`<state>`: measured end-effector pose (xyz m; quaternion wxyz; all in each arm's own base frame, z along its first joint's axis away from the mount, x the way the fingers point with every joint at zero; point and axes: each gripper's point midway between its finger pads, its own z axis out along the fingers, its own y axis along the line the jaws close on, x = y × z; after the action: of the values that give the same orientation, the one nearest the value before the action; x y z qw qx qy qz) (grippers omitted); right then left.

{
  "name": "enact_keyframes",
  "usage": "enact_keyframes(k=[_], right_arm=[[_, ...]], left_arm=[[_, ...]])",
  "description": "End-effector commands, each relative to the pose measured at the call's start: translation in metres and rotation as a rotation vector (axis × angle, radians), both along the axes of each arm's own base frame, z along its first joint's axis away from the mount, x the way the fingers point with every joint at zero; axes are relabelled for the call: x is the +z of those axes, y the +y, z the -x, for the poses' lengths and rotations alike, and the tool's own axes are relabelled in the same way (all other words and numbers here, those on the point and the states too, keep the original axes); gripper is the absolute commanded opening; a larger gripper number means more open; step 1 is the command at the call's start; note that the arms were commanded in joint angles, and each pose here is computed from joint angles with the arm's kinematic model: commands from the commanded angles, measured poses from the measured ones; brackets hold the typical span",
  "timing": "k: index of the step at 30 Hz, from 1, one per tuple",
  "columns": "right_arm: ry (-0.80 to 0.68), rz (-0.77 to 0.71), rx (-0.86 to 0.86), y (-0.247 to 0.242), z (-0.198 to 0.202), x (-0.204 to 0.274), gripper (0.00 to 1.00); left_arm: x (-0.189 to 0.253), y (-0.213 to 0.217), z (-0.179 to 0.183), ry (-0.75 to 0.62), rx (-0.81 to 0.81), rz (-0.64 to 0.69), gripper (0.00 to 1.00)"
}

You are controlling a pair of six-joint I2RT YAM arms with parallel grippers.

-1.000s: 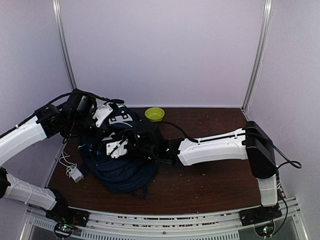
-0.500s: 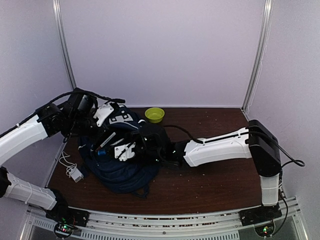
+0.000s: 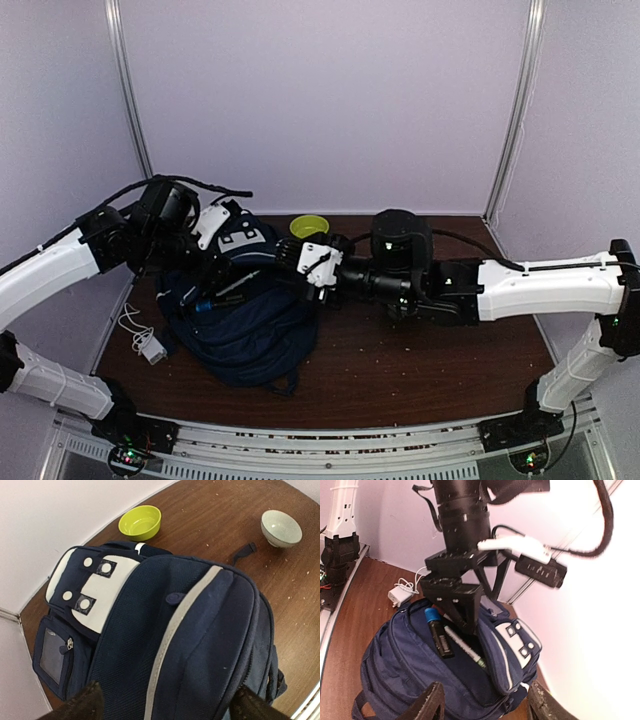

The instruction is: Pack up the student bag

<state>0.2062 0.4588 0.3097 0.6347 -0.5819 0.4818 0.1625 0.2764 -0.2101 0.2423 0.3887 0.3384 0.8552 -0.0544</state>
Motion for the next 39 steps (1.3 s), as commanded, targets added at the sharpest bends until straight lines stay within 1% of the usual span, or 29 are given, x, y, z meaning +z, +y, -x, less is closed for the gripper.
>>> enact_keyframes(k=[1, 4, 5, 7, 9, 10, 11, 14, 15, 18, 20, 23, 26, 29, 31, 33, 36, 39], right_arm=[[0.155, 0.026, -0.043, -0.018, -0.003, -0.033, 0.57], [0.197, -0.005, -0.071, -0.024, -0.009, -0.035, 0.57], [0.209, -0.01, -0.081, -0.025, -0.01, -0.036, 0.57], [0.226, -0.014, -0.097, -0.029, -0.012, -0.039, 0.57], [0.234, -0.028, -0.117, -0.034, -0.014, -0.041, 0.57], [0.236, -0.036, -0.127, -0.036, -0.015, -0.04, 0.57], [0.244, -0.037, -0.135, -0.039, -0.016, -0.041, 0.57], [0.299, -0.071, -0.188, -0.049, -0.025, -0.041, 0.57], [0.318, -0.073, -0.196, -0.052, -0.026, -0.043, 0.57], [0.346, -0.044, -0.208, -0.059, -0.025, -0.057, 0.57], [0.349, -0.033, -0.218, -0.065, -0.025, -0.067, 0.57], [0.349, -0.036, -0.22, -0.073, -0.023, -0.073, 0.57], [0.351, -0.066, -0.209, -0.077, -0.025, -0.071, 0.57], [0.381, -0.104, -0.192, -0.081, -0.025, -0.068, 0.57], [0.395, -0.12, -0.18, -0.083, -0.025, -0.068, 0.57], [0.396, -0.117, -0.181, -0.083, -0.025, -0.07, 0.57], [0.4, -0.101, -0.187, -0.083, -0.026, -0.073, 0.57], [0.408, -0.091, -0.175, -0.079, -0.025, -0.075, 0.57]], left_arm=[[0.058, 0.005, -0.01, -0.121, 0.114, 0.151, 0.96], [0.067, 0.046, -0.019, -0.121, 0.327, 0.18, 0.98], [0.069, 0.069, -0.023, -0.124, 0.429, 0.214, 0.98], [0.061, 0.104, -0.026, -0.11, 0.58, 0.272, 0.98], [0.056, 0.121, -0.029, -0.085, 0.635, 0.344, 0.98], [0.057, 0.127, -0.03, -0.08, 0.656, 0.353, 0.98], [0.057, 0.137, -0.032, -0.076, 0.699, 0.339, 0.98], [0.048, 0.18, -0.029, -0.027, 1.009, 0.235, 0.98], [0.043, 0.191, -0.025, 0.004, 1.088, 0.184, 0.98], [0.013, 0.208, -0.01, 0.104, 1.245, 0.098, 0.98], [-0.016, 0.206, 0.0, 0.182, 1.28, 0.096, 0.98], [-0.054, 0.205, 0.02, 0.322, 1.333, 0.139, 0.98], [-0.071, 0.213, 0.042, 0.349, 1.4, 0.169, 0.98], [-0.112, 0.2, 0.063, 0.475, 1.418, 0.214, 0.98], [-0.14, 0.193, 0.074, 0.555, 1.433, 0.207, 0.98], [-0.156, 0.194, 0.079, 0.573, 1.445, 0.157, 0.98], [-0.164, 0.204, 0.082, 0.547, 1.468, 0.092, 0.98], [-0.177, 0.207, 0.08, 0.512, 1.473, 0.11, 0.98]])
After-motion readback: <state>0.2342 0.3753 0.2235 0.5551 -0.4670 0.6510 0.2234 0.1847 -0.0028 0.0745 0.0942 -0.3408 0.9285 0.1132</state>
